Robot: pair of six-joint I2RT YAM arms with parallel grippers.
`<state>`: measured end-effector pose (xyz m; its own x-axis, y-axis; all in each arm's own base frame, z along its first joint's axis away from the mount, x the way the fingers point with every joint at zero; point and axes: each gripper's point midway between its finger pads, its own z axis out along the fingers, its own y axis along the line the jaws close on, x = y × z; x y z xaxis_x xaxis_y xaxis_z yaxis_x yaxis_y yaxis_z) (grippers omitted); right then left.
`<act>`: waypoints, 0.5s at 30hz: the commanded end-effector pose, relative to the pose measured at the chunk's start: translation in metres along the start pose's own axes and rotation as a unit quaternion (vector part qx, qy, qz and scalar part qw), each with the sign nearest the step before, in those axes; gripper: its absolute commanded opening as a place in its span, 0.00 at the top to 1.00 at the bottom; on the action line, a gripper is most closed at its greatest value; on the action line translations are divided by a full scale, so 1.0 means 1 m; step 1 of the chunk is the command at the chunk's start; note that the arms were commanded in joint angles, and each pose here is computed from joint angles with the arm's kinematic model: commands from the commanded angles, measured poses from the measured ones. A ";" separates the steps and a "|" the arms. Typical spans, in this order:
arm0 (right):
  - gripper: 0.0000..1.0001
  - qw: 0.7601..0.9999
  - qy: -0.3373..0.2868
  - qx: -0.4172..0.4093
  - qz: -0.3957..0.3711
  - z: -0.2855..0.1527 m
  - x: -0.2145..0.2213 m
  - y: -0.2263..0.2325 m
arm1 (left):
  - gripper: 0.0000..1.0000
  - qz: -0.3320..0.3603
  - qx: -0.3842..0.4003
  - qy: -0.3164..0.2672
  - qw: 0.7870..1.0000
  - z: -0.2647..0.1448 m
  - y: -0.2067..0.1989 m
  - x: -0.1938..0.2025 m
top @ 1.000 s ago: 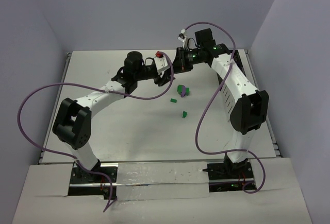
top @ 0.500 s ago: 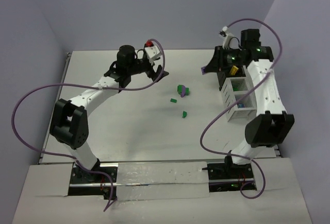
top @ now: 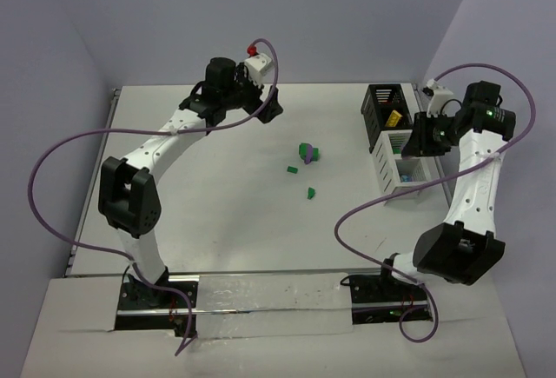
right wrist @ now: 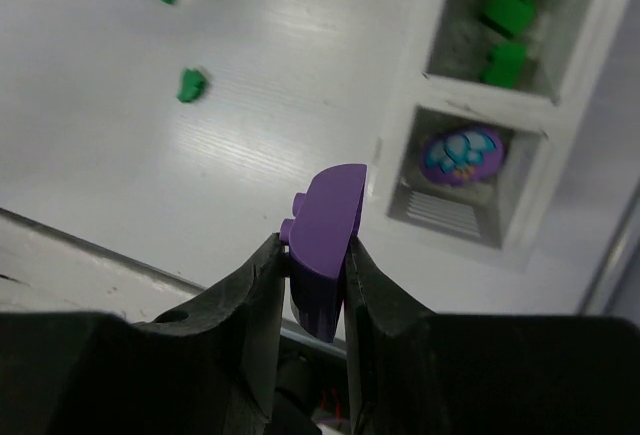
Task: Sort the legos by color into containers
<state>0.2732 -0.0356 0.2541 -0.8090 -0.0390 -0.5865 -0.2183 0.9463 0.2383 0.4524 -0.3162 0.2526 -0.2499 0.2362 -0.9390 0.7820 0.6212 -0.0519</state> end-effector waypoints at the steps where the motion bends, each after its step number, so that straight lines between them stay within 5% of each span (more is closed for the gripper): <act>1: 1.00 0.998 0.042 0.052 -0.010 -0.001 0.020 -0.030 | 0.01 -0.056 -0.062 -0.022 0.996 -0.012 0.018 -0.009; 5: 1.00 0.996 0.054 0.067 -0.001 0.011 0.024 -0.046 | 0.01 -0.056 -0.077 -0.062 0.993 -0.025 0.019 -0.018; 10: 1.00 0.995 0.064 0.079 0.009 0.030 0.032 -0.060 | 0.01 -0.060 -0.102 -0.011 0.993 -0.019 0.032 -0.002; 15: 1.00 0.994 0.052 0.089 0.019 0.046 0.027 -0.074 | 0.01 -0.044 -0.110 -0.025 0.993 -0.026 0.033 -0.004</act>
<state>0.2708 -0.0782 0.1888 -0.8983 -0.0290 -0.4385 -0.1107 0.9806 0.1619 0.4605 -0.2851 0.2273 -0.3631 0.1703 -0.9160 0.6308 0.7685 -0.1072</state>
